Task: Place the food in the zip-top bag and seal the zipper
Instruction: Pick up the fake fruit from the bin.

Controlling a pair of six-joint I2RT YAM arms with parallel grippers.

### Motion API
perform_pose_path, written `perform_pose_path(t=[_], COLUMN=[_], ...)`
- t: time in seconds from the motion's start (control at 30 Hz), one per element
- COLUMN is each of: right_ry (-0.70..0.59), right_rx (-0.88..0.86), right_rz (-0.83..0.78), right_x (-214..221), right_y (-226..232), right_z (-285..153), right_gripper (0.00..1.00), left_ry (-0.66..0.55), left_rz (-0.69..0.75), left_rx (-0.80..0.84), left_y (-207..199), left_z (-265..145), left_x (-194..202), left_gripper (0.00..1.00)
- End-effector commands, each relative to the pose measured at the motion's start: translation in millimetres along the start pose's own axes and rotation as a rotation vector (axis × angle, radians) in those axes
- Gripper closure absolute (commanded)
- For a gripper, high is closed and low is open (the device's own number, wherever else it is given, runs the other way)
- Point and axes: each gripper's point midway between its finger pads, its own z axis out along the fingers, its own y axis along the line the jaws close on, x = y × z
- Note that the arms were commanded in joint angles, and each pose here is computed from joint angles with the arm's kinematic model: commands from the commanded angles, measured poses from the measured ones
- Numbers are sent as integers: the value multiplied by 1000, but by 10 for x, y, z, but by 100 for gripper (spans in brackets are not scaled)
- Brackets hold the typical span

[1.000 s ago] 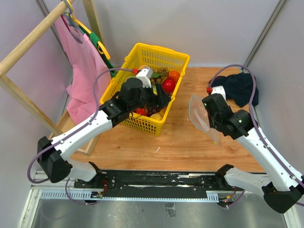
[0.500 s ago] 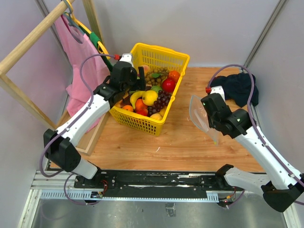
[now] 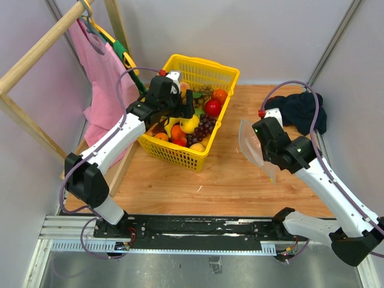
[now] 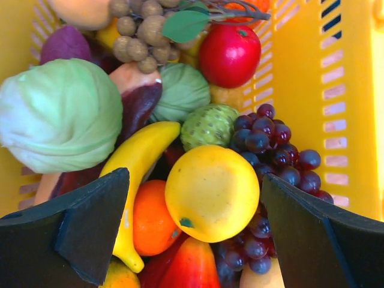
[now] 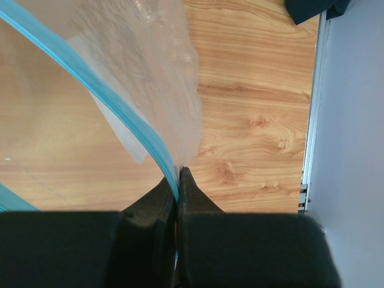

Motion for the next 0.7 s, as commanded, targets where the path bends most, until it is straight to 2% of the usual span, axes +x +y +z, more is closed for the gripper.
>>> perform_pose_path(t=[0.0, 0.4, 0.53, 0.67], right_ry=[-14, -14, -12, -14], right_rx=[37, 31, 25, 22], right_rz=[22, 21, 20, 21], right_x=[-56, -73, -75, -76], right_y=[-72, -49, -32, -30], right_z=[34, 52, 59, 54], right_gripper=[99, 99, 99, 99], left_ry=[46, 226, 253, 245], left_rz=[17, -4, -14, -21], left_rx=[91, 177, 166, 174], left_y=[-113, -228, -202, -227], left_z=[-3, 281, 346, 353], left_x=[142, 594, 690, 666], left_gripper=[4, 8, 9, 19])
